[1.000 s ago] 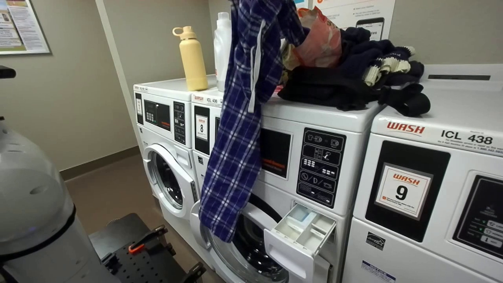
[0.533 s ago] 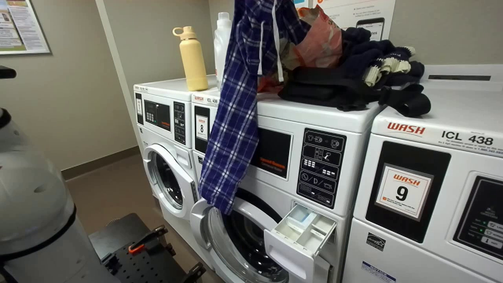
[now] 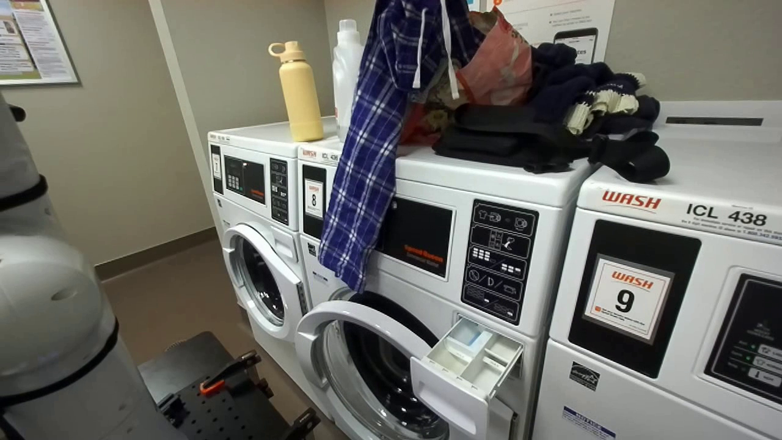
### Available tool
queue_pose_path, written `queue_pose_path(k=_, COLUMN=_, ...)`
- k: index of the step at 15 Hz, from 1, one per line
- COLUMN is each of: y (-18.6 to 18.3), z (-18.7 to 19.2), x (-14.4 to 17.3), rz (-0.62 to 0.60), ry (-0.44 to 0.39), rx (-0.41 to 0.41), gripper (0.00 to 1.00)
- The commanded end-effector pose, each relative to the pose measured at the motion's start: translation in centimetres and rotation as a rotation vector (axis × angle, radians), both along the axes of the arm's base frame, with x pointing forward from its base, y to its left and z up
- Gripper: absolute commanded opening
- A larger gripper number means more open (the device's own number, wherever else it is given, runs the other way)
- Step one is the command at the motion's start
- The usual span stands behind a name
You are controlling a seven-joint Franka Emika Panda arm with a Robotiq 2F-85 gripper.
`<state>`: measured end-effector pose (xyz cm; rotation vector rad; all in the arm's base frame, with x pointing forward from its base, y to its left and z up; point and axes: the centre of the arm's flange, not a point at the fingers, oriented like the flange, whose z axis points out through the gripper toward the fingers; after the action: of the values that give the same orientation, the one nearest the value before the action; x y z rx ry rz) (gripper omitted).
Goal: Put the blue checked shirt in the bag
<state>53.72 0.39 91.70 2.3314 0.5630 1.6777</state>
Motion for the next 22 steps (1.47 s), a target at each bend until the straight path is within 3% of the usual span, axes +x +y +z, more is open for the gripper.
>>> queue_pose_path(k=1, y=1.2, z=2.9, x=4.6, rz=-0.026, ry=-0.047, rx=-0.006, gripper=0.01)
queue_pose_path(k=11, y=1.3, z=-5.3, x=15.0, rz=-0.020, ry=0.020, rx=-0.036, gripper=0.01)
queue_pose_path(k=18, y=2.5, z=-5.3, x=16.9, rz=-0.003, ry=-0.009, rx=-0.030, gripper=0.01)
queue_pose_path(k=22, y=4.0, z=-3.5, x=16.5, rz=0.031, ry=-0.039, rx=-0.013, gripper=0.01)
